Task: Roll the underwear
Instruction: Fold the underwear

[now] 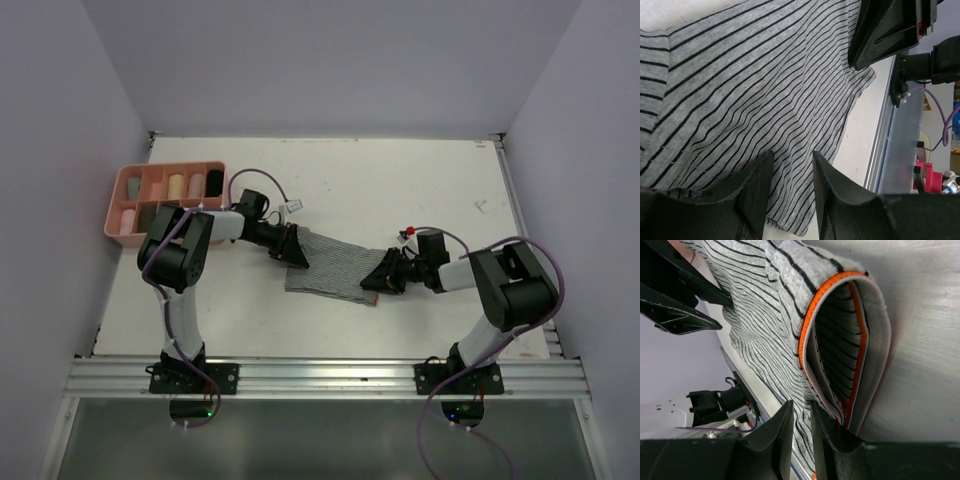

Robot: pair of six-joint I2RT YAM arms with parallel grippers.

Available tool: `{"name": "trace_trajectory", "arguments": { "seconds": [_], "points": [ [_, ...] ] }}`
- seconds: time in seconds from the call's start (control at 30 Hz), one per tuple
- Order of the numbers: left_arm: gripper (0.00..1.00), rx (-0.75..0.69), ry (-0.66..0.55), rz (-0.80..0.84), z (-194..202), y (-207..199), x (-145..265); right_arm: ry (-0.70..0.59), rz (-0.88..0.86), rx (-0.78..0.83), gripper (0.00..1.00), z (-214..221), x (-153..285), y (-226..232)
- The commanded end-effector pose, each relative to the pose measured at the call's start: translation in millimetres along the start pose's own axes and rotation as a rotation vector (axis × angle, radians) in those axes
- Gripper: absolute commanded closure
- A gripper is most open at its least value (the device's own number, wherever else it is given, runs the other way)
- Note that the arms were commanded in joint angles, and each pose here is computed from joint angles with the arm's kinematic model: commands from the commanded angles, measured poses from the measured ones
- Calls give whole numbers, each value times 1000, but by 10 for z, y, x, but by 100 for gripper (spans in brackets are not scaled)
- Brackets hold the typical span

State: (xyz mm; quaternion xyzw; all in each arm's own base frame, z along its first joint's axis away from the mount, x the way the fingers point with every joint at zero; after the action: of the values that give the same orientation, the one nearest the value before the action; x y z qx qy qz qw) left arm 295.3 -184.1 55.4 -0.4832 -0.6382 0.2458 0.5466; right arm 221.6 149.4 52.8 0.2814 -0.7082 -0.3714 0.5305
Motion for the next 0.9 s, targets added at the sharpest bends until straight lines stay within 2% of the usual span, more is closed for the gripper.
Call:
{"name": "trace_trajectory", "arguments": {
  "seconds": [0.0, 0.07, 0.2, 0.23, 0.33, 0.47, 0.57, 0.73, 0.87],
  "points": [
    [57, 4, 33, -87, 101, 226, -7, -58, 77, 44, 75, -67, 21, -56],
    [56, -56, 30, -61, 52, 132, 45, -65, 90, 90, 75, -134, 107, 79],
    [53, -212, -1, -47, -156, -223, 250, -73, 191, 297, 72, -312, 426, 408],
    [52, -237, -4, -46, -191, -280, 284, -35, 215, 330, 72, -279, 484, 419],
    [52, -299, -5, -58, -249, -419, 383, -19, 223, 343, 72, -322, 488, 491],
    [52, -354, 2, -162, -197, -378, 453, 36, 267, 324, 72, -245, 278, 382],
    [48, -442, 9, -229, -152, -370, 538, 83, 331, 399, 71, -195, 128, 402],
    [46, -588, 26, -295, -102, -443, 688, 236, 480, 451, 71, -33, -163, 145],
    [46, -687, 41, -308, -32, -519, 777, 327, 443, 472, 71, 174, -422, 120]
  ]
}}
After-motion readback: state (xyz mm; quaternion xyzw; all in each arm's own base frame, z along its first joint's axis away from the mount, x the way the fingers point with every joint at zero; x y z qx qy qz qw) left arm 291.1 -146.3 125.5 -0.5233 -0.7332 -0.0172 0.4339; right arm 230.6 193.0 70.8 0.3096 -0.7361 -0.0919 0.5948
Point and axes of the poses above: each gripper's point midway between its finger pads, its own x axis back along the fingers, its own y axis along the line the jaws close on, z = x × y, the point moved 7 cm from there along x, back along the fingers, and after that the axes turned 10 degrees about x, right-handed, at the moved point
